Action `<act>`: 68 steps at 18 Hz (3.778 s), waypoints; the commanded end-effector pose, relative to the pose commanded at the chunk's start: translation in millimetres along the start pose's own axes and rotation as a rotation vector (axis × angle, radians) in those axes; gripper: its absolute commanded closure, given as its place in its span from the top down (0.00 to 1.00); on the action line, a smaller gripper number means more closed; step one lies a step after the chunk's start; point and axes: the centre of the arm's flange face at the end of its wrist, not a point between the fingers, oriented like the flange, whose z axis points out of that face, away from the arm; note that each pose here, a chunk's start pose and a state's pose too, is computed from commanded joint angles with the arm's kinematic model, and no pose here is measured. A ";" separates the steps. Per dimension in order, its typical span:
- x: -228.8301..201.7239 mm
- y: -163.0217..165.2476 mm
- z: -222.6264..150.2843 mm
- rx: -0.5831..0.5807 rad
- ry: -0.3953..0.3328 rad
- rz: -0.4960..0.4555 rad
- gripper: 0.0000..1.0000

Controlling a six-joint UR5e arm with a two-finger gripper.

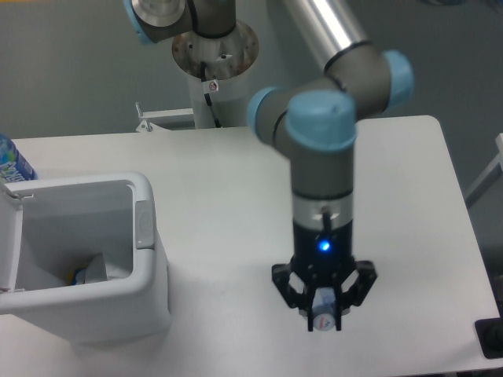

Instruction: Place the trash in the trash can

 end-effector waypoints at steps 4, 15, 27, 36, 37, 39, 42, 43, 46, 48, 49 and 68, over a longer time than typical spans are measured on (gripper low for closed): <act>8.8 -16.4 -18.6 0.081 -0.015 -0.059 0.33; 84.3 -50.6 -116.4 0.215 0.051 -0.127 0.33; 264.3 -51.9 -160.2 0.240 0.253 0.018 0.33; 298.8 -26.9 -94.6 0.135 0.303 0.062 0.41; 299.7 -25.2 -91.2 0.129 0.305 0.067 0.46; 299.3 -21.8 -84.6 0.117 0.305 0.064 0.52; 299.0 -15.4 -78.7 0.106 0.303 0.093 0.93; 298.9 -12.9 -76.9 0.103 0.302 0.113 1.00; 298.0 -9.5 -78.4 0.099 0.300 0.114 1.00; 292.6 -12.5 -80.0 0.105 0.289 0.109 1.00; 285.2 -13.5 -79.2 0.106 0.278 0.102 1.00; -4.6 19.2 -94.5 -0.137 -0.209 0.338 1.00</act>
